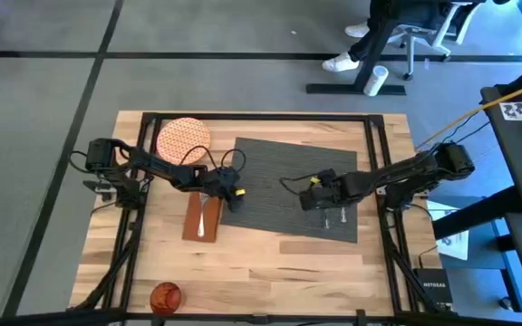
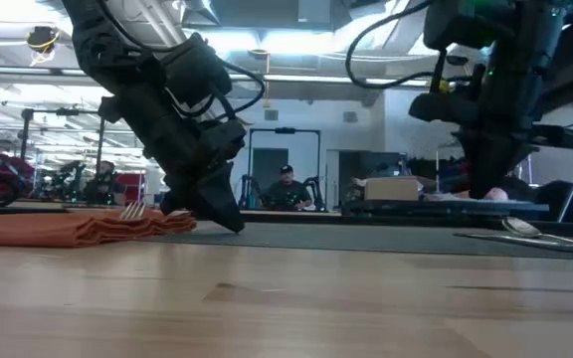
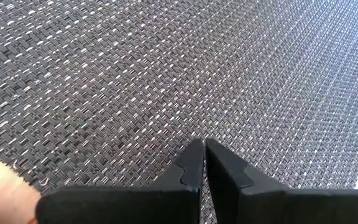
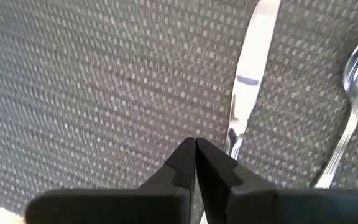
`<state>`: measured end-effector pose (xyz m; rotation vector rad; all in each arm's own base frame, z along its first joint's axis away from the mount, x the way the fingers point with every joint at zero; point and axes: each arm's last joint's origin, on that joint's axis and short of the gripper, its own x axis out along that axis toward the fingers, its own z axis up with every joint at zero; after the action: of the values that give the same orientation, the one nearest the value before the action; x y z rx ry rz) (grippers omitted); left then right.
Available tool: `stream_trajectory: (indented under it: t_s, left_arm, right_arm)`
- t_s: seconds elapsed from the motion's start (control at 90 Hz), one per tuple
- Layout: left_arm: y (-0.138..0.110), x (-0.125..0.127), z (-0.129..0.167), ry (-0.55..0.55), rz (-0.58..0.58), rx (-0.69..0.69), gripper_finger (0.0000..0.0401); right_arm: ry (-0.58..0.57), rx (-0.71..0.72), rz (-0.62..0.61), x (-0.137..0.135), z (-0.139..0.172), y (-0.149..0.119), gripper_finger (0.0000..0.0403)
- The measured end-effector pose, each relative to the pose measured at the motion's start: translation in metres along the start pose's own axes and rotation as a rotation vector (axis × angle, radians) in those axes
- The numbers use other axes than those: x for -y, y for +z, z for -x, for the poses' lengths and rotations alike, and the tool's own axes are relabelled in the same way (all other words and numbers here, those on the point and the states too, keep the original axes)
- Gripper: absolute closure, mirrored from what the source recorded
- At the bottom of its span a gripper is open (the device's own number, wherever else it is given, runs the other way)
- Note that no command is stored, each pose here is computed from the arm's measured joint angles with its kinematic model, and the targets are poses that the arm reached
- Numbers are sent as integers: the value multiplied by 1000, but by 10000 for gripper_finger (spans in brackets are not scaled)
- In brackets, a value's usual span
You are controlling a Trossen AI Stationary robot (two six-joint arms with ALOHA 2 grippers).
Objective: Set table place
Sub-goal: Put the silver table knife on the gray tablemat to the left of the silver spoon
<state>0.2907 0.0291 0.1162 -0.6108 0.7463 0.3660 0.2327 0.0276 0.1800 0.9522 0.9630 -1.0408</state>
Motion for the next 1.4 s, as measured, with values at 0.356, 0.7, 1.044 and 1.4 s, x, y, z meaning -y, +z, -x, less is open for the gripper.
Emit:
stream_trajectory:
  t_s: [0.356,0.7,1.044,1.4]
  left_arm:
    - [-3,3,0,-3,-10,-11,401]
    - [-9,8,1,-5,-46,-38,401]
    - [-9,7,1,-3,-45,-42,401]
    - [-9,7,1,-2,-27,-43,401]
  right_arm:
    - [-73,-5,-39,-2,-31,29,403]
    - [-91,-15,-20,2,-40,49,403]
    - [-68,-34,-3,6,-46,51,403]
    - [-93,-92,-45,19,-56,41,403]
